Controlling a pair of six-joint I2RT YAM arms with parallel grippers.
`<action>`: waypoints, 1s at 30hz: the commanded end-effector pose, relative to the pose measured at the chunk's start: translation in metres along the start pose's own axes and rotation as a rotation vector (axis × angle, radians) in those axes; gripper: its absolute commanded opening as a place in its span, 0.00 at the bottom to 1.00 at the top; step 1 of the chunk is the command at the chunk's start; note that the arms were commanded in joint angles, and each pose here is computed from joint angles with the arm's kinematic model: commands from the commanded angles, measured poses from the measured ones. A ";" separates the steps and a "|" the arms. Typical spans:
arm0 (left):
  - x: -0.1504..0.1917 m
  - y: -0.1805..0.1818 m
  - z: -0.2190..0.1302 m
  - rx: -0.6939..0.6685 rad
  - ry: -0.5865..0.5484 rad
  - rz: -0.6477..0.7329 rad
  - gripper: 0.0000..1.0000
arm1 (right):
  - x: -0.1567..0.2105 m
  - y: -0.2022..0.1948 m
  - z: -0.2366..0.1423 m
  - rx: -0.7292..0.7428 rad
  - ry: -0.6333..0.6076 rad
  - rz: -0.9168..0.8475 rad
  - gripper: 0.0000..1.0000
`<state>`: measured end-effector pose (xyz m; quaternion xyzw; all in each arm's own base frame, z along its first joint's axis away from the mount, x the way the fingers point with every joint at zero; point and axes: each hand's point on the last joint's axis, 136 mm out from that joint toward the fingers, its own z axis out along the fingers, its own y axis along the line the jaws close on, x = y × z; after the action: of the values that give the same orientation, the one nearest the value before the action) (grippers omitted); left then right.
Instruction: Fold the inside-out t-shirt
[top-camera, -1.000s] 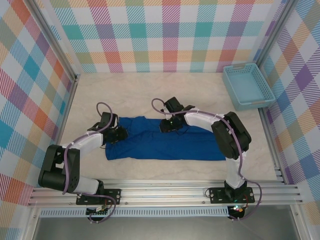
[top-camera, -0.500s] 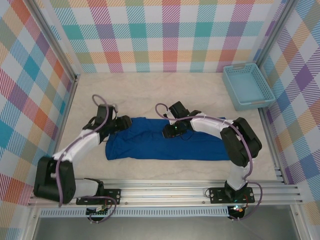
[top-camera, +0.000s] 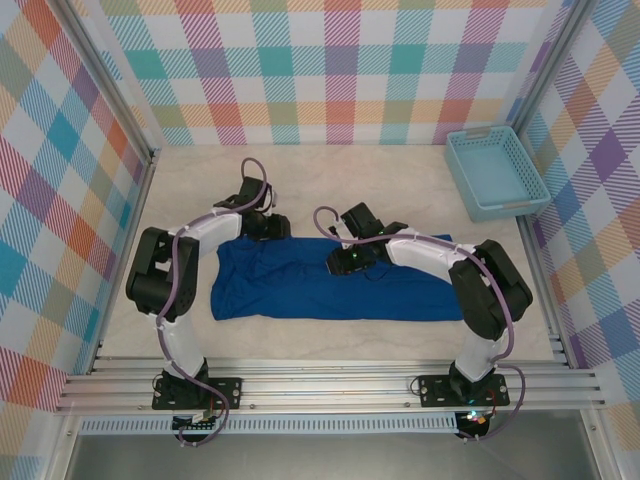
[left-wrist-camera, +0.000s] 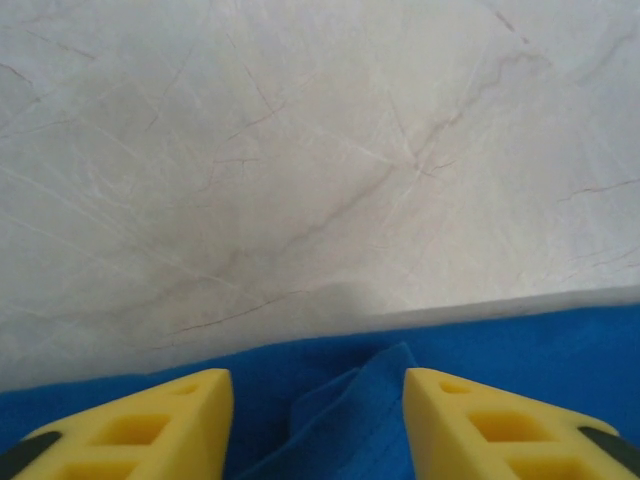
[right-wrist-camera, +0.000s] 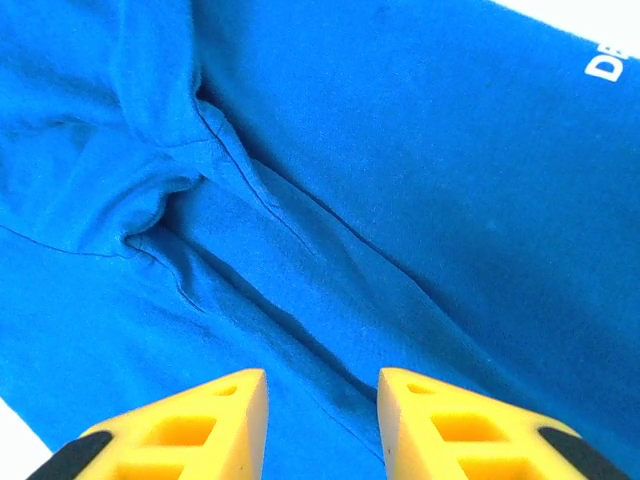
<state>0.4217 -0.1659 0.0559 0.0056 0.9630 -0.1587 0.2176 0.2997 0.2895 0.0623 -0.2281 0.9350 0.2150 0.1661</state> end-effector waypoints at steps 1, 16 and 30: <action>0.006 -0.008 -0.002 0.009 0.044 0.040 0.38 | -0.002 0.002 -0.009 0.003 -0.022 -0.026 0.34; 0.041 -0.040 -0.049 0.189 0.043 0.039 0.00 | -0.003 -0.008 -0.025 0.063 -0.046 -0.018 0.34; 0.147 -0.049 -0.124 0.248 -0.027 0.029 0.50 | -0.014 0.004 -0.040 -0.028 -0.100 -0.004 0.37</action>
<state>0.2178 -0.1903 0.0809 0.0652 0.9461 -0.2754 0.1578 0.3075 0.2620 0.0964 -0.2045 0.9347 0.1995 0.2115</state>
